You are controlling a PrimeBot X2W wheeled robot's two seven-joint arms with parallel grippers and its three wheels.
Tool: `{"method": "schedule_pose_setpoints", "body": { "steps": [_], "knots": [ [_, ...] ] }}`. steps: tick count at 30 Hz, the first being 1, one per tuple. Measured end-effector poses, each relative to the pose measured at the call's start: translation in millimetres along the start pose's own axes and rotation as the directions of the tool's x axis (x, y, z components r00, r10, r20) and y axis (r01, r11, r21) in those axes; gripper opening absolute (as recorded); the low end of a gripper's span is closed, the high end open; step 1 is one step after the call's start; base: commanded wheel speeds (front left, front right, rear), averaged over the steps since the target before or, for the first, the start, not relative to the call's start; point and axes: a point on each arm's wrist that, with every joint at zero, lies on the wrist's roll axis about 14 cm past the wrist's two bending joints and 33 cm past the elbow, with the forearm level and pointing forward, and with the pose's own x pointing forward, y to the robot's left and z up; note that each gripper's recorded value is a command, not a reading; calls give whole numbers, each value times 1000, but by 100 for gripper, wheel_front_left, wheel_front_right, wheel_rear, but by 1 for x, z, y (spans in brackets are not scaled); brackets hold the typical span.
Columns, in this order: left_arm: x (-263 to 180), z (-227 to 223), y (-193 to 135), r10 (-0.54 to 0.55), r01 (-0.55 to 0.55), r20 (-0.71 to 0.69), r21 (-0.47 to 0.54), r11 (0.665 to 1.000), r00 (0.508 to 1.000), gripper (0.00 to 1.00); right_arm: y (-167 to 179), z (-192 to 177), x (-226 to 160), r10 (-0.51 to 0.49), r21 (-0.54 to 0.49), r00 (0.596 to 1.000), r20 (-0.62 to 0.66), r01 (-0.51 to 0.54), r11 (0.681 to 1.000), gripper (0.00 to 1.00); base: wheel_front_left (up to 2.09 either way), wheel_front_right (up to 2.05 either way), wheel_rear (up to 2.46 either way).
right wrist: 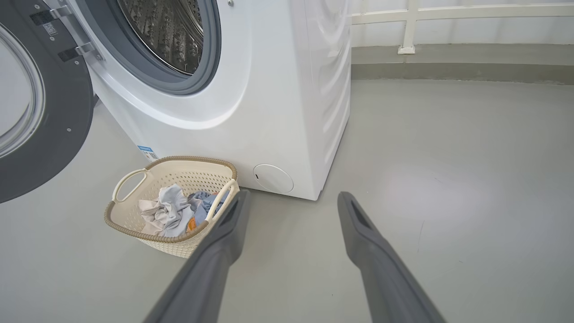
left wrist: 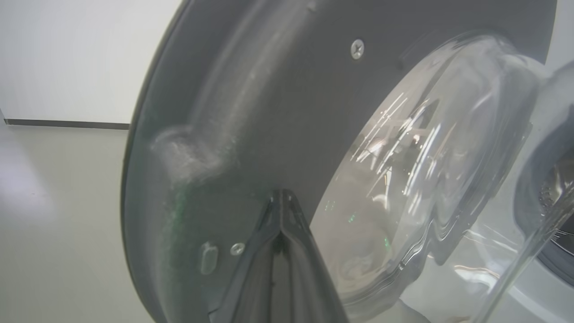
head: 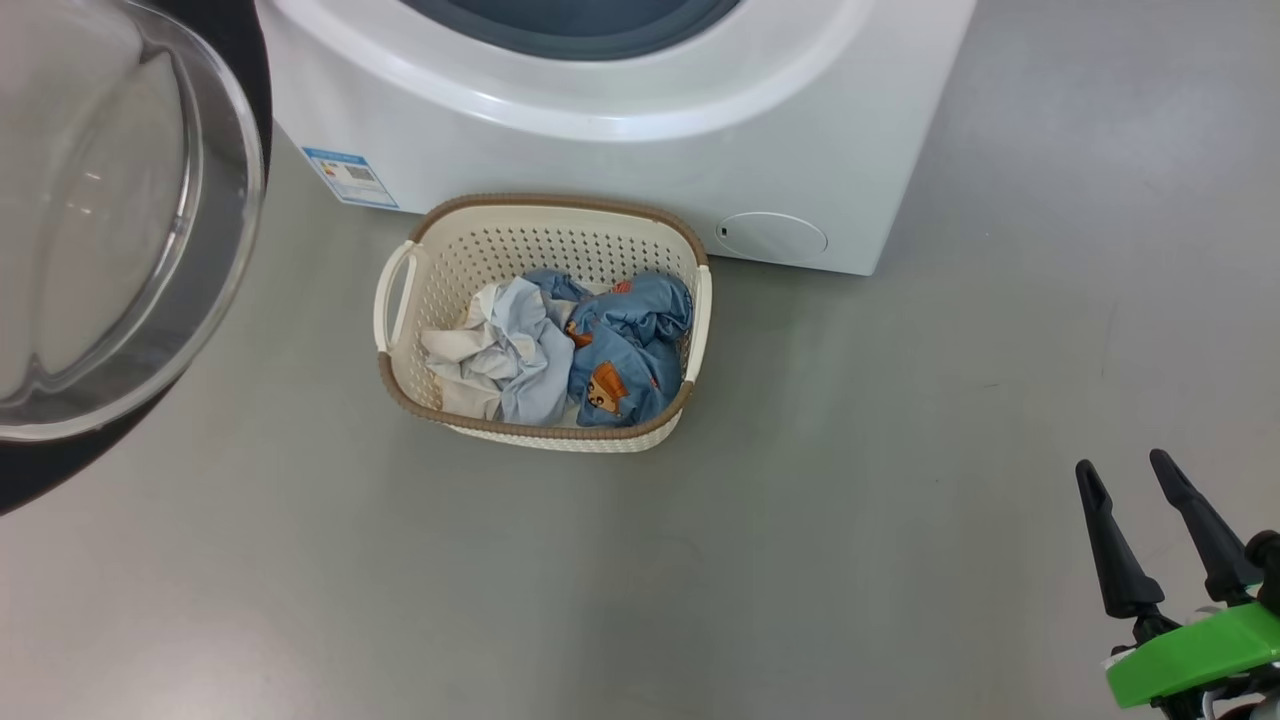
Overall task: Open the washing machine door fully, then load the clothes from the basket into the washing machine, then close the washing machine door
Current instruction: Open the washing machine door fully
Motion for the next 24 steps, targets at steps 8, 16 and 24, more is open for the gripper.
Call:
{"method": "schedule_pose_setpoints", "body": {
  "steps": [8, 16, 24],
  "knots": [
    [12, 1, 3, 28, -28, -3, 31, 999, 1000, 0, -5, -1, 3, -3, -7, 1000, -3, 3, 1000, 100, 0, 0, 0],
    [12, 7, 9, 47, -47, 12, 13, 999, 999, 0, -3, 3, 1, -2, -8, 1000, 8, 2, 1000, 100, 0, 0, 0],
    [-2, 15, 9, 11, -10, 30, -3, 1000, 1000, 0, 12, 14, -2, 24, -1, 999, 35, -24, 1000, 100, 0, 0, 0]
  ]
}}
